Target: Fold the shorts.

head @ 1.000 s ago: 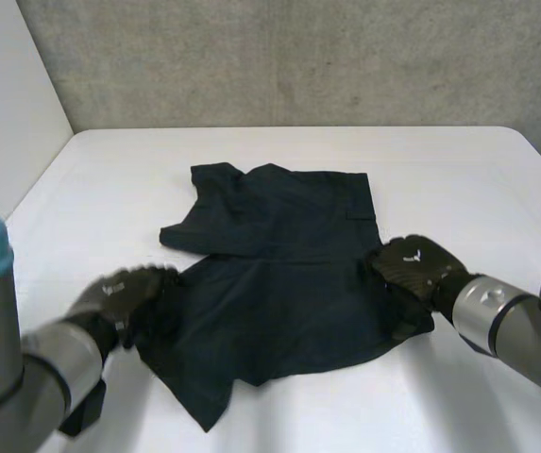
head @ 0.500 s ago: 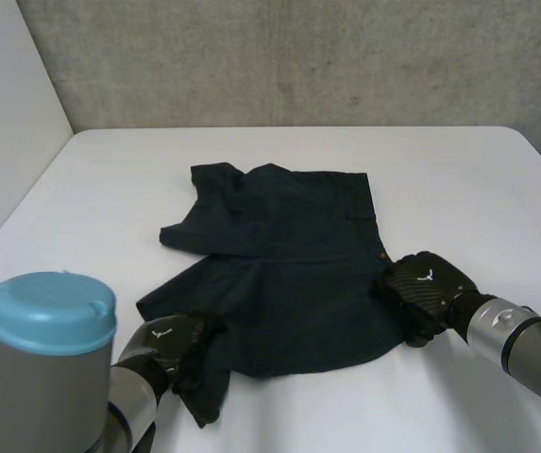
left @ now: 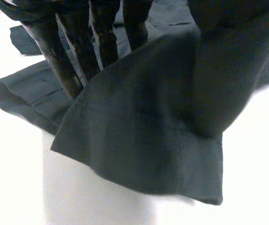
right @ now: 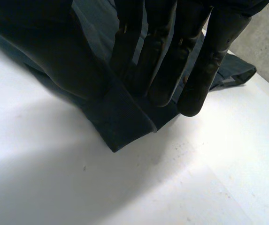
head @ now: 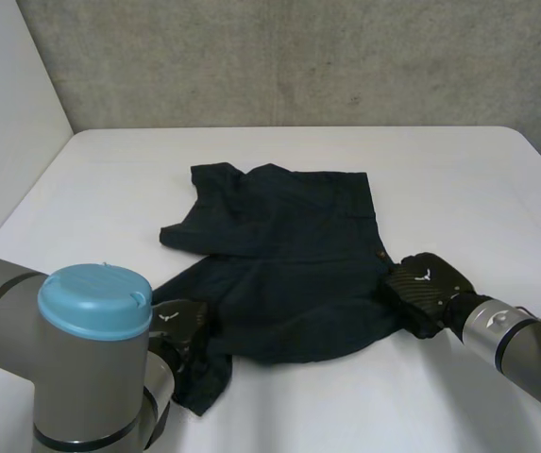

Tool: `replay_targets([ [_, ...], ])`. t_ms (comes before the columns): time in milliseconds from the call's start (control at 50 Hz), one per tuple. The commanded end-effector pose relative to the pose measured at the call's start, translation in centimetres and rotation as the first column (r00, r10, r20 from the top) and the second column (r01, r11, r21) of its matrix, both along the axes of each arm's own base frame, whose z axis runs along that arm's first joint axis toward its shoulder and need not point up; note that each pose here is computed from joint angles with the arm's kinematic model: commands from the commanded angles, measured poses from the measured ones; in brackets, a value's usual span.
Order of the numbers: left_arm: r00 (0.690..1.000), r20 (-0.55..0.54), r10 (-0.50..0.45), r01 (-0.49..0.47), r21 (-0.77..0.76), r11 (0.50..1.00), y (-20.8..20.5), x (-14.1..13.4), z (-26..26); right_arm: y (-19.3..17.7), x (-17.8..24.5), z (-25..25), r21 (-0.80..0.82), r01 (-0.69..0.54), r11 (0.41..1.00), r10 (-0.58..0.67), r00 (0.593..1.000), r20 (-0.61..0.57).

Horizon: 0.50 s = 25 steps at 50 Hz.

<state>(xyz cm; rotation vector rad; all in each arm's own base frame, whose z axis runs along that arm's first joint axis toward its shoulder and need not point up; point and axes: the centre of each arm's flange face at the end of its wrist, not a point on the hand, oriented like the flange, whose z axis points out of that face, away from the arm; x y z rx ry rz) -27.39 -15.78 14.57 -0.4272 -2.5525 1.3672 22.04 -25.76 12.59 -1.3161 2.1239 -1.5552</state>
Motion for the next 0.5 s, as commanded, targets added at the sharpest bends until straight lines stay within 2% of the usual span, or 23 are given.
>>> replay_targets([
  [20, 0.999, 0.027, 0.042, -0.041, -0.038, 0.998, -0.5, 0.4, -0.1, 0.6, -0.4, -0.1, 0.031, 0.027, 0.999, -0.026, 1.000, -0.013],
  [120, 0.999, 0.035, 0.026, -0.022, -0.106, 0.994, 0.1, 1.2, 2.6, 0.9, -0.8, 1.7, 0.015, 0.062, 0.998, -0.062, 0.998, -0.032],
  [180, 0.994, 0.103, -0.019, 0.035, -0.152, 0.988, 0.8, 1.8, 3.8, 1.4, -1.0, 2.9, 0.016, 0.084, 0.996, -0.083, 0.995, -0.048],
  [200, 0.986, 0.160, -0.049, 0.078, -0.183, 0.980, 1.2, 2.1, 4.4, 1.6, -1.1, 3.2, 0.021, 0.088, 0.996, -0.087, 0.995, -0.052],
  [240, 0.976, 0.205, -0.073, 0.118, -0.220, 0.968, 1.5, 2.4, 5.2, 2.4, -1.1, 3.9, 0.040, 0.089, 0.995, -0.087, 0.994, -0.067],
  [360, 0.914, 0.380, -0.145, 0.257, -0.265, 0.929, 3.5, 3.7, 6.6, 4.6, -1.3, 5.7, 0.101, 0.099, 0.990, -0.089, 0.991, -0.104],
  [400, 0.894, 0.418, -0.163, 0.285, -0.248, 0.926, 4.0, 4.0, 6.6, 5.6, -1.4, 6.5, 0.122, 0.098, 0.988, -0.084, 0.989, -0.118],
  [420, 0.874, 0.451, -0.181, 0.306, -0.222, 0.926, 4.5, 4.3, 6.6, 6.1, -1.4, 6.8, 0.135, 0.096, 0.986, -0.080, 0.989, -0.124],
  [500, 0.839, 0.497, -0.219, 0.334, -0.154, 0.930, 5.7, 5.2, 6.8, 7.9, -1.8, 7.5, 0.198, 0.088, 0.976, -0.055, 0.984, -0.170],
])
